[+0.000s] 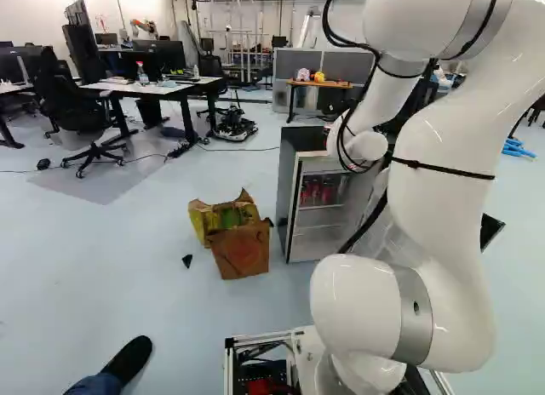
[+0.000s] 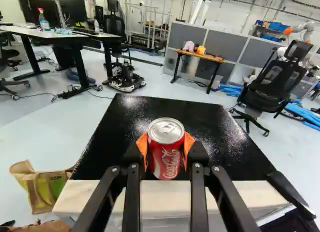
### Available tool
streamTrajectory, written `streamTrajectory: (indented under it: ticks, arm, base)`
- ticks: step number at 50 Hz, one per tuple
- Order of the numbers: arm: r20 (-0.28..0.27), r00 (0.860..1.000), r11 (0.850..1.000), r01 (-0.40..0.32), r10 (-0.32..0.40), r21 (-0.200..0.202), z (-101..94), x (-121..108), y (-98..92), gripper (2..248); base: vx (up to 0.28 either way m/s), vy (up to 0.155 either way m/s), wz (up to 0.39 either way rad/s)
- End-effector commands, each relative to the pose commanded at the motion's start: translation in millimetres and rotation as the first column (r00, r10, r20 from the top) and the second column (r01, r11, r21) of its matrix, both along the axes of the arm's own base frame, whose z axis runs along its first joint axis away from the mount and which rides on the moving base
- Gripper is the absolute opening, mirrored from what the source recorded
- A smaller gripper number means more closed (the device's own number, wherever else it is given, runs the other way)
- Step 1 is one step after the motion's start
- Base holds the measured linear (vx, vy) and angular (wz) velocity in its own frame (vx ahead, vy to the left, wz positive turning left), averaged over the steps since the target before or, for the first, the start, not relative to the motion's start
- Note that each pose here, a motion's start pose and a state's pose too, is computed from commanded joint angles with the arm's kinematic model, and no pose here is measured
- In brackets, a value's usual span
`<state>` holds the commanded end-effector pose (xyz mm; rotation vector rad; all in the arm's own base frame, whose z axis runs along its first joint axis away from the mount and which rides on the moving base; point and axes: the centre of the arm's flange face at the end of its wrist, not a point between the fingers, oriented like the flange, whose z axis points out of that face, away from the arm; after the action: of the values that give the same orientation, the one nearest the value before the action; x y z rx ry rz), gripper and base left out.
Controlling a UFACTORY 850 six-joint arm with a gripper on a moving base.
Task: Grab a drink from the fridge
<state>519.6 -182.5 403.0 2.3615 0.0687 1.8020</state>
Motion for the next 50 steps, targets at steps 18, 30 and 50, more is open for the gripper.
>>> streamTrajectory:
  ticks: [18,30,50]
  arm:
    - [-0.025,0.999,1.000,0.025,-0.025,0.016,-5.5,22,-2.5,93]
    - [-0.035,0.999,0.999,0.041,-0.040,0.025,-8.4,33,-5.0,93]
    - [-0.032,0.998,0.997,0.053,-0.051,0.064,-8.4,33,-5.0,93]
  base:
    - [0.000,0.000,0.000]
    - [0.000,0.000,0.000]
    - [0.000,0.000,0.000]
